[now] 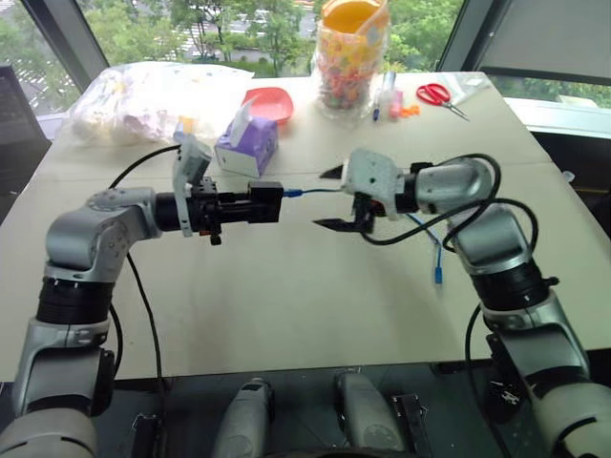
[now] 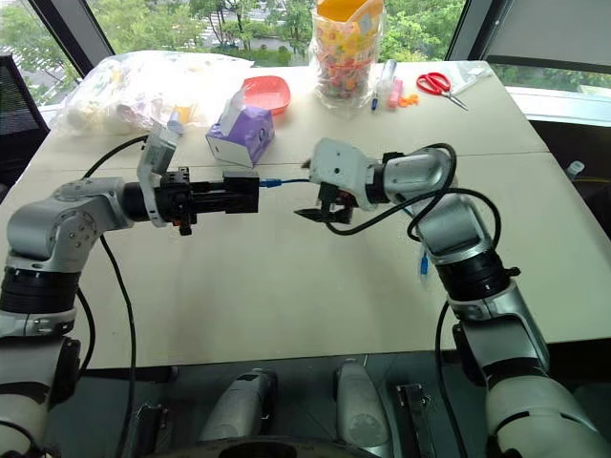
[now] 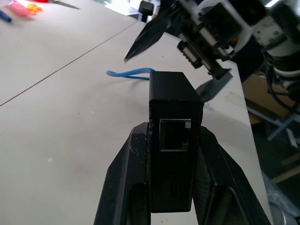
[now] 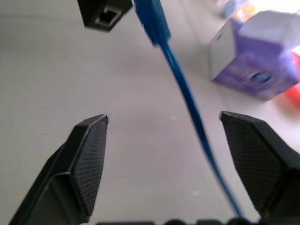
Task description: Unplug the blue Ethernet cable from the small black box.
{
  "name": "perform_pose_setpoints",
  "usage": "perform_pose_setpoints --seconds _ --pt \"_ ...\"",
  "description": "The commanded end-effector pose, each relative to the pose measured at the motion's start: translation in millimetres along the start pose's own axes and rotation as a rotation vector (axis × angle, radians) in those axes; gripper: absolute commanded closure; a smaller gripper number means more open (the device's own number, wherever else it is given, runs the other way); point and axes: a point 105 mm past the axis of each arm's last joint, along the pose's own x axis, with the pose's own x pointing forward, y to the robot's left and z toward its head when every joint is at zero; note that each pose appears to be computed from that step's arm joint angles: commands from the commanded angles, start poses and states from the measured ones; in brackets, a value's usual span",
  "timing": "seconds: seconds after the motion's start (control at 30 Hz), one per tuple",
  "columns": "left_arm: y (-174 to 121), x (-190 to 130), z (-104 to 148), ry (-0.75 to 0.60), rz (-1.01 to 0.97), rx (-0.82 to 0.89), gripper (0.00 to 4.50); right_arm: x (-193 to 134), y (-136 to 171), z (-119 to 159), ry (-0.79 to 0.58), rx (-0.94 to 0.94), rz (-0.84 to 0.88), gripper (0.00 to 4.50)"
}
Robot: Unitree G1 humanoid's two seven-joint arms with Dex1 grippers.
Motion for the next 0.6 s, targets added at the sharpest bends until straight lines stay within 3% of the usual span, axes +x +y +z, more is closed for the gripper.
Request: perform_pose_setpoints --seconds 0.03,0.43,0.53,0.6 --pt "-21.5 -0.2 14.7 -0.014 -0.14 0.091 3.99 -13.7 17.2 37.1 -0.148 0.322 0.212 0.64" --pt "-20.0 6.4 6.1 0.034 -0.155 0.117 3.99 -6.3 33.1 62.3 -0.163 0.333 0.279 0.64" --pt "-18.5 6.3 5.9 0.034 -0.147 0.118 3.99 -3.3 35.0 61.3 -0.151 0.323 0.275 1.53" --pt "-18.2 6.2 5.7 0.035 -0.145 0.118 3.99 -2.2 35.7 60.3 -0.143 0.317 0.273 2.59"
